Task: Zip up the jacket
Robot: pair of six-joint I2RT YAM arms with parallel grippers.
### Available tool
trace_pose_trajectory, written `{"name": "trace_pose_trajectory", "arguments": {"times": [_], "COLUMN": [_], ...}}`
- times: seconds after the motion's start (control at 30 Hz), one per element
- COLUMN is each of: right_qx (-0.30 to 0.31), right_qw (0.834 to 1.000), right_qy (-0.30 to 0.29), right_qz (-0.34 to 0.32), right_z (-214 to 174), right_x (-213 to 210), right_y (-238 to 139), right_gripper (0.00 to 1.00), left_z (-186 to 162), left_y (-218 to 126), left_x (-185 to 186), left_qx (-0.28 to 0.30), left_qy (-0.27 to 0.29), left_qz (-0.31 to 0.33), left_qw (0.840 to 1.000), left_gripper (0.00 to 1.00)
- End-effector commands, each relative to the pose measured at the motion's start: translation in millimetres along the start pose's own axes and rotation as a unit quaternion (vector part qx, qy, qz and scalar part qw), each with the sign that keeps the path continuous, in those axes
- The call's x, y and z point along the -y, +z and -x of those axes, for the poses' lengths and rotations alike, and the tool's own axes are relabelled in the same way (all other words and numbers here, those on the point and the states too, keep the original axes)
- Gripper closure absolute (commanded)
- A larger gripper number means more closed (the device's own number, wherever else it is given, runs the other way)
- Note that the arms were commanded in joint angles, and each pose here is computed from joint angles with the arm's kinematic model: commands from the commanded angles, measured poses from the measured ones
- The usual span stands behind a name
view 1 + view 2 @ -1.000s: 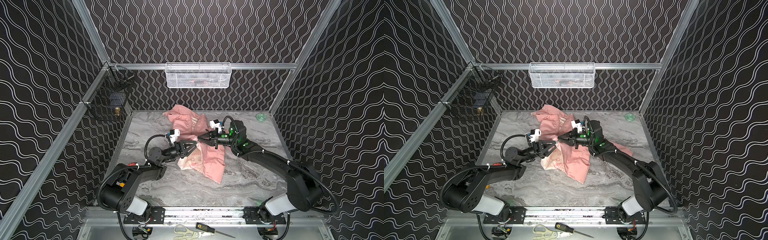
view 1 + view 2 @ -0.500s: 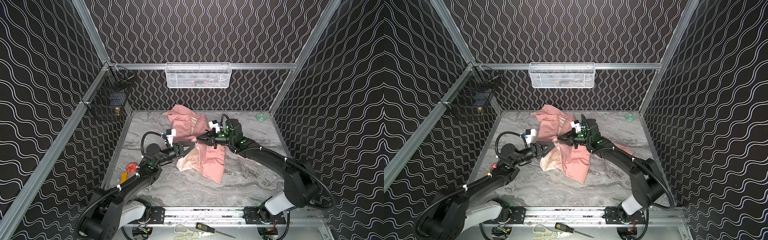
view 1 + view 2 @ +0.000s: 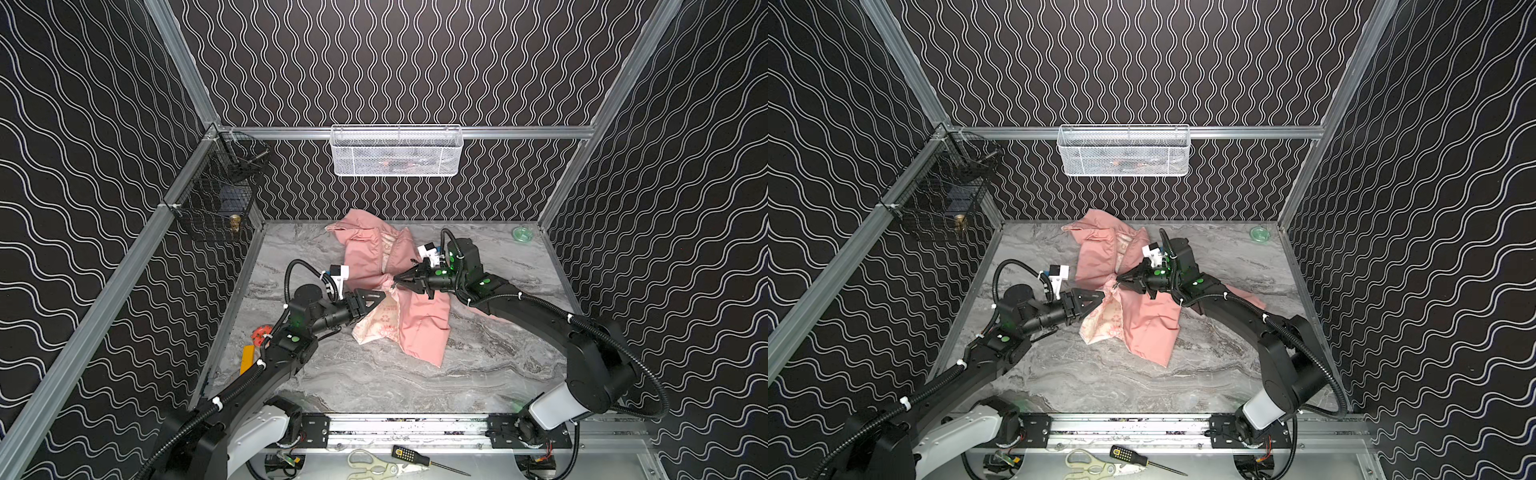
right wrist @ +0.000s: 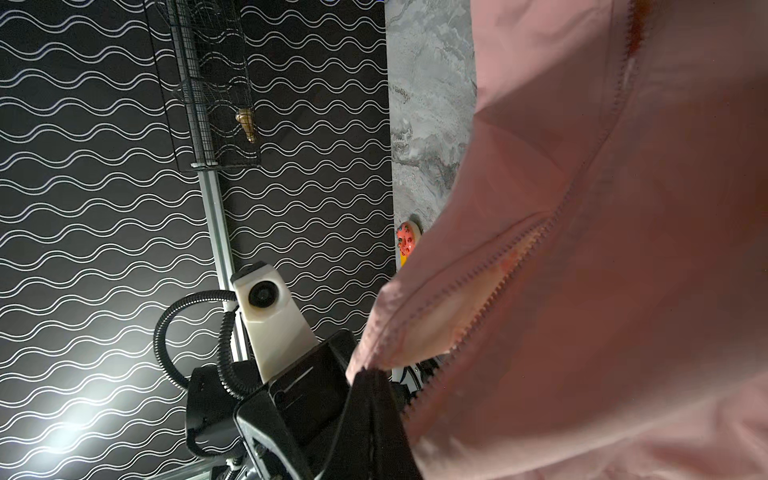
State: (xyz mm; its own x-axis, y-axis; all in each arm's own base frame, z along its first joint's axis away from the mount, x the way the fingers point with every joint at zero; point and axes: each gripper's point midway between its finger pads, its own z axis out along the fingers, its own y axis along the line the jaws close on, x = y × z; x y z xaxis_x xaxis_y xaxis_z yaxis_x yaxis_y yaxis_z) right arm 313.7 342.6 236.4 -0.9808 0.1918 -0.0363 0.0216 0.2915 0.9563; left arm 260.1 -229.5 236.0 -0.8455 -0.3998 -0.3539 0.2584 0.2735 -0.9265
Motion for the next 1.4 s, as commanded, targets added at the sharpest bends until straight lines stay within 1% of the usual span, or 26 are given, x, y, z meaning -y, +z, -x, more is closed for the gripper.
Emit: {"name": "trace_pose_trajectory", "arguments": {"times": [0.0,0.17,0.5,0.63,0.7,0.9,1.1,1.27,1.33,1.37], "right_qx": [0.007,0.005,-0.004,-0.005,-0.005,-0.005,-0.005,-0.003,0.0,0.002], "right_qw": [1.0,1.0,1.0,1.0,1.0,1.0,1.0,1.0,1.0,1.0], "right_qy": [-0.007,-0.005,-0.004,-0.003,-0.001,-0.003,-0.003,-0.005,-0.007,-0.008], "right_qz": [0.004,0.009,0.019,0.024,0.024,0.026,0.023,0.018,0.012,0.008], "right_z": [3.3,4.9,6.0,5.4,5.1,2.5,-1.1,-2.1,-1.9,-1.9], "right_x": [-5.0,-8.5,-15.1,-16.7,-16.2,-16.3,-15.3,-14.5,-12.6,-11.5], "right_y": [-0.1,1.7,5.7,6.0,5.9,6.5,6.6,5.4,4.3,3.8], "right_gripper": [1.0,1.0,1.0,1.0,1.0,1.0,1.0,1.0,1.0,1.0], "left_z": [3.9,3.7,-3.5,-7.4,-6.5,-4.3,0.4,1.1,0.6,1.0], "left_y": [-0.2,4.9,31.2,36.8,36.8,36.6,40.3,41.3,39.1,37.8], "left_x": [5.4,6.2,9.2,4.5,1.6,-4.6,-1.8,-0.2,0.6,0.4], "left_qx": [0.008,0.001,-0.027,-0.041,-0.038,-0.027,-0.01,-0.005,-0.001,0.002], "left_qy": [0.013,0.018,0.053,0.065,0.066,0.062,0.049,0.043,0.042,0.041], "left_qz": [-0.007,-0.005,0.016,0.036,0.044,0.054,0.032,0.021,0.017,0.017], "left_qw": [1.0,1.0,0.998,0.996,0.996,0.996,0.998,0.999,0.999,0.999], "left_gripper": [0.48,0.49,0.52,0.55,0.57,0.71,0.79,0.92,0.99,1.0]}}
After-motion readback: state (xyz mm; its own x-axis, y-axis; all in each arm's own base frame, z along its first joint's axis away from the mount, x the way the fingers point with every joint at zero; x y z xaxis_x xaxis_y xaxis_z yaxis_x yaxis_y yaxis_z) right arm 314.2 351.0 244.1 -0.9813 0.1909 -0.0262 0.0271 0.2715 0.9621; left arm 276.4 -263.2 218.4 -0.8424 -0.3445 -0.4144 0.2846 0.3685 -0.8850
